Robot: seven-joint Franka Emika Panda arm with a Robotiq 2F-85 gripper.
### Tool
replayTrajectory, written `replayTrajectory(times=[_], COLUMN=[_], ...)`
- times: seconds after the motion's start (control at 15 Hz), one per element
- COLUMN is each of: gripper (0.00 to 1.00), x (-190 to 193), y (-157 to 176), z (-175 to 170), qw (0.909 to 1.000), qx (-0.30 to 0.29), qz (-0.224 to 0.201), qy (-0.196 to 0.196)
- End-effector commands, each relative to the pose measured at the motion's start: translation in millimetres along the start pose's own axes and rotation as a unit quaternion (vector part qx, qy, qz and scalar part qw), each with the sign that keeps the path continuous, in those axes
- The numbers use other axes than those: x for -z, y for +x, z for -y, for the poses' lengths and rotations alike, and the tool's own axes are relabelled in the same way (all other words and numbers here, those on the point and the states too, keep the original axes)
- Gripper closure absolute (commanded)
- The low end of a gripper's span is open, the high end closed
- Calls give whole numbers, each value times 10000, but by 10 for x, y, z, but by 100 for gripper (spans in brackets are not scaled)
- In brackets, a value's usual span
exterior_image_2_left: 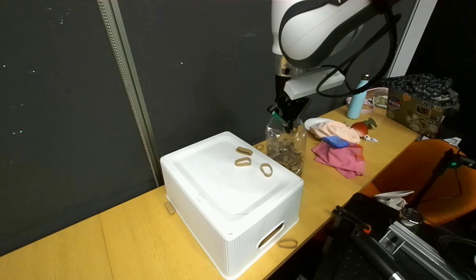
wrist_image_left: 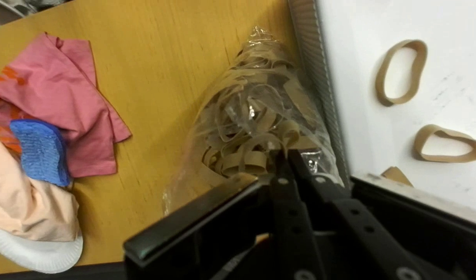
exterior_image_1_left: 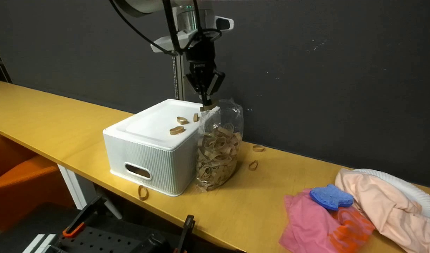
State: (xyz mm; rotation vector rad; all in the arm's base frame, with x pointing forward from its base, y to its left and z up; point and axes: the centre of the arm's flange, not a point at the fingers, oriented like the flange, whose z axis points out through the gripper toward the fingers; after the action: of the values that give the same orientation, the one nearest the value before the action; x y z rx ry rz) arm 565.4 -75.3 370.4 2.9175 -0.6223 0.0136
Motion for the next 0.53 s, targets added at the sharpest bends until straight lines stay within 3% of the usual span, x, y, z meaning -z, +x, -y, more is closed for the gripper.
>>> replayTrajectory(times=[0.0,0.47], gripper=[99,99], x=[-14,134], y=[-15,371], z=[-151,-146], qw=[9997,9988], qx=[-171,-135], qz=[-155,-462], qy=[-54,-83])
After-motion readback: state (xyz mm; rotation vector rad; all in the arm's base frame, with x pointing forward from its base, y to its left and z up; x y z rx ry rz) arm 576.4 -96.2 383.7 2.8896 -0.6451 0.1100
